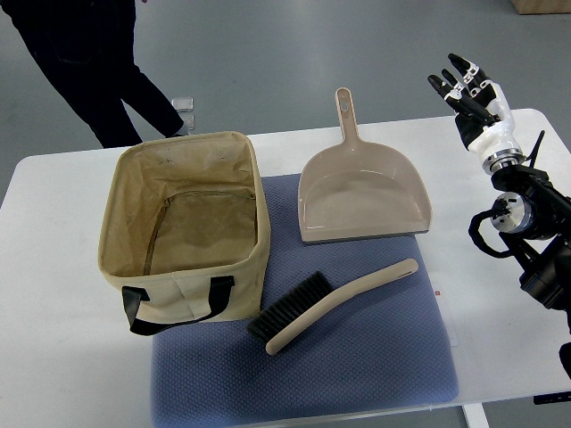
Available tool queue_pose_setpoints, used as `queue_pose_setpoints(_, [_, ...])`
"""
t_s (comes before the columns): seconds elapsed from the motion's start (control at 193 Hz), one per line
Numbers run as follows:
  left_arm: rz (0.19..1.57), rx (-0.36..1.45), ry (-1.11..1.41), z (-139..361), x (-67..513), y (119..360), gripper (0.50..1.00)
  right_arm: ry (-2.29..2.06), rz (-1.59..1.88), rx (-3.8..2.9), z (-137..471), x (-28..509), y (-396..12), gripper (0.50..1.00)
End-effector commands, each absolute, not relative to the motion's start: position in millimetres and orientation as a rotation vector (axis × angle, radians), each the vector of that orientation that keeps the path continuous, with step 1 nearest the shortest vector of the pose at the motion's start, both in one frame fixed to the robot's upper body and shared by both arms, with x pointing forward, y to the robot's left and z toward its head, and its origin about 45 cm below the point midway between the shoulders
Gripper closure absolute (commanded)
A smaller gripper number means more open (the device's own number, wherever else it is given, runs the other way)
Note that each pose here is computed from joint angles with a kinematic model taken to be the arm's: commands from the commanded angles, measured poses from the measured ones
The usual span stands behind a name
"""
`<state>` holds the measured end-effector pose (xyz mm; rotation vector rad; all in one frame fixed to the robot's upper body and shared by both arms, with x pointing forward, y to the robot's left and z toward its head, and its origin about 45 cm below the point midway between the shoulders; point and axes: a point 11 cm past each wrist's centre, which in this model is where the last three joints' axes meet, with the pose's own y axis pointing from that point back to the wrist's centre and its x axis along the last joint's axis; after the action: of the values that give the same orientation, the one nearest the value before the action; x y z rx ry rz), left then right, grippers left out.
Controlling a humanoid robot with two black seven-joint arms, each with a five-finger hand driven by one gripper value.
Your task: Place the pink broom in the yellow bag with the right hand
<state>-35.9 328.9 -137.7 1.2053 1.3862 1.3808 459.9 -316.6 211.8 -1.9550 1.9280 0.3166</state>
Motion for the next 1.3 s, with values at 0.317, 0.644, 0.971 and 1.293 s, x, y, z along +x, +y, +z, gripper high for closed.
queue_pose_setpoints(0.317, [1.381, 1.205, 1.388, -138, -37, 329, 0.5, 1.928, 0.314, -1.956, 213, 460, -317, 0.57])
queue_pose_setpoints(0.644, [1.387, 1.204, 1.382, -138, -33, 329, 0.5, 1.935, 0.276, -1.962, 225, 465, -326, 0.57])
queue_pose_setpoints(0.971, [1.386, 1.205, 1.382, -138, -33, 329, 0.5, 1.943, 0.083, -1.994, 280, 481, -355, 0.57])
queue_pose_setpoints(1.293, [1.387, 1.205, 1.377, -138, -32, 330, 0.5, 1.985, -0.122, -2.2, 294, 484, -358, 0.57])
